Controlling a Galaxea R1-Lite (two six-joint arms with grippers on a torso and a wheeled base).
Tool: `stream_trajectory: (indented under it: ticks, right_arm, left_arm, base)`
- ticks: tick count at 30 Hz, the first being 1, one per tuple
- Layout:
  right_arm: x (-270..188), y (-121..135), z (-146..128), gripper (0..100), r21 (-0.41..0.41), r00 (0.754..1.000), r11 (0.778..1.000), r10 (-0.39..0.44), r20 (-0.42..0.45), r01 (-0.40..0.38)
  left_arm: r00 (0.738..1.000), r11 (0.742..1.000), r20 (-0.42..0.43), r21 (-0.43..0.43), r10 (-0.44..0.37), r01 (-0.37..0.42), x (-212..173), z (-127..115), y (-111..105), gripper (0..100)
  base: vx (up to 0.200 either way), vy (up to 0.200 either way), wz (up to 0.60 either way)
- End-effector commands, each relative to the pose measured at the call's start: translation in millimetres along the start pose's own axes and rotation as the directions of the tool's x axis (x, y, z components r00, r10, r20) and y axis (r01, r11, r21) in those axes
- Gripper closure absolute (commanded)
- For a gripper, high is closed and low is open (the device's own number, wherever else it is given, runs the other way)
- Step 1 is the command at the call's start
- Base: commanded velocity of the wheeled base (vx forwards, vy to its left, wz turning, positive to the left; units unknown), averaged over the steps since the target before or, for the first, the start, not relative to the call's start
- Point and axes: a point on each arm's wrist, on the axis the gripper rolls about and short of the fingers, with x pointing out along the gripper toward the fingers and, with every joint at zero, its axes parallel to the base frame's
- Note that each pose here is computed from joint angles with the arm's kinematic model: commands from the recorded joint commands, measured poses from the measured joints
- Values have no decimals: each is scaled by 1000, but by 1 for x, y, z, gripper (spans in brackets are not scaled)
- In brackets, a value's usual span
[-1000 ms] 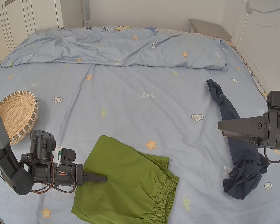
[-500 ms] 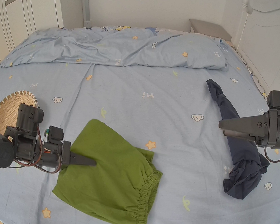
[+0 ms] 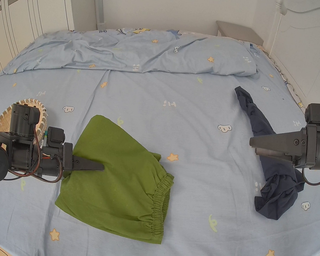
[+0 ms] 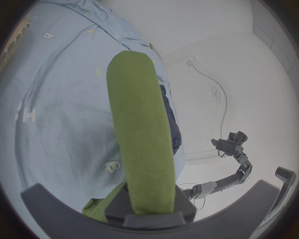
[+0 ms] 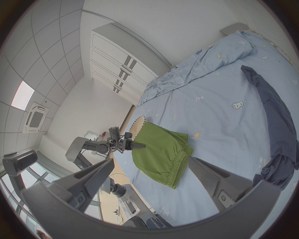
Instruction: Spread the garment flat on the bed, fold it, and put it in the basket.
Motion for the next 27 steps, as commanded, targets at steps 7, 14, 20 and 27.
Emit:
stream_trajectory:
  ticks: [7,14,20,27]
  right_arm:
    - [3,-2,0,0,5,1000,1000,-2,-6,2]
    - [3,-2,0,0,6,1000,1000,-3,-8,3]
    - [3,-2,0,0,6,1000,1000,-3,-8,3]
    - [2,-2,0,0,5,1000,1000,-2,-5,2]
  left_arm:
    - [999,1000,49,4,13,-14,-10,18,-2,100]
    - [998,1000,59,-8,26,-25,-16,23,-2,100]
    - [999,1000,44,-9,21,-20,-12,20,-3,100]
    - [1000,1000,13,-11,11,-11,-6,14,-5,100]
  base:
    - [0,86,0]
    - [0,200,0]
    - [0,200,0]
    - [0,200,0]
